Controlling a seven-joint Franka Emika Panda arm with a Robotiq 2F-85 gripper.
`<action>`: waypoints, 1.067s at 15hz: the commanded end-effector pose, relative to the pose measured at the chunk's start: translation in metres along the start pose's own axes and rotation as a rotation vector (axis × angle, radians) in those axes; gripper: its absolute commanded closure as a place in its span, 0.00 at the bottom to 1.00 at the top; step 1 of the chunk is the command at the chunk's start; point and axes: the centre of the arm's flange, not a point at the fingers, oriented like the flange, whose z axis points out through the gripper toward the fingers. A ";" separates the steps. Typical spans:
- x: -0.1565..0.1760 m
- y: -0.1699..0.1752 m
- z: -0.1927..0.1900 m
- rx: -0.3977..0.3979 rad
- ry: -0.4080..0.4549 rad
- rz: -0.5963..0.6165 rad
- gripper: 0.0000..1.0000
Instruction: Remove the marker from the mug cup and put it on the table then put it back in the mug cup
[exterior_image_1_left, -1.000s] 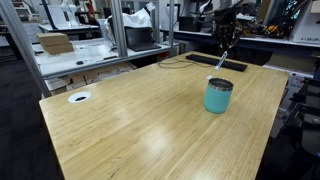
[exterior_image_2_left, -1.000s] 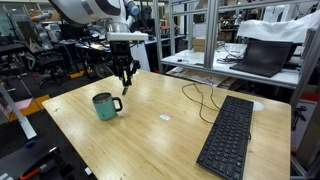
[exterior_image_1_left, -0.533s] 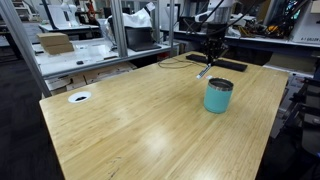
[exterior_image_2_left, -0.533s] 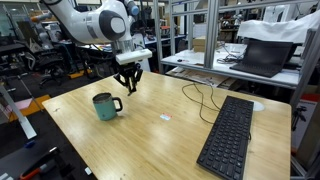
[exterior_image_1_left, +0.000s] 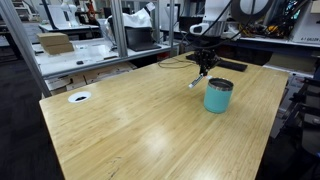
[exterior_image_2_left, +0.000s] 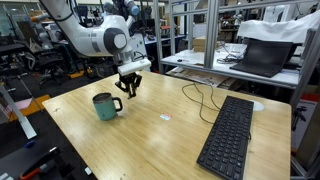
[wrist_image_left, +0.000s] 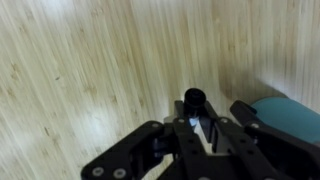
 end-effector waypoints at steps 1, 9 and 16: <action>0.015 0.006 0.012 -0.017 -0.002 -0.029 0.95; 0.049 0.007 0.036 -0.002 -0.048 -0.100 0.95; 0.056 0.018 0.044 0.039 -0.092 -0.128 0.35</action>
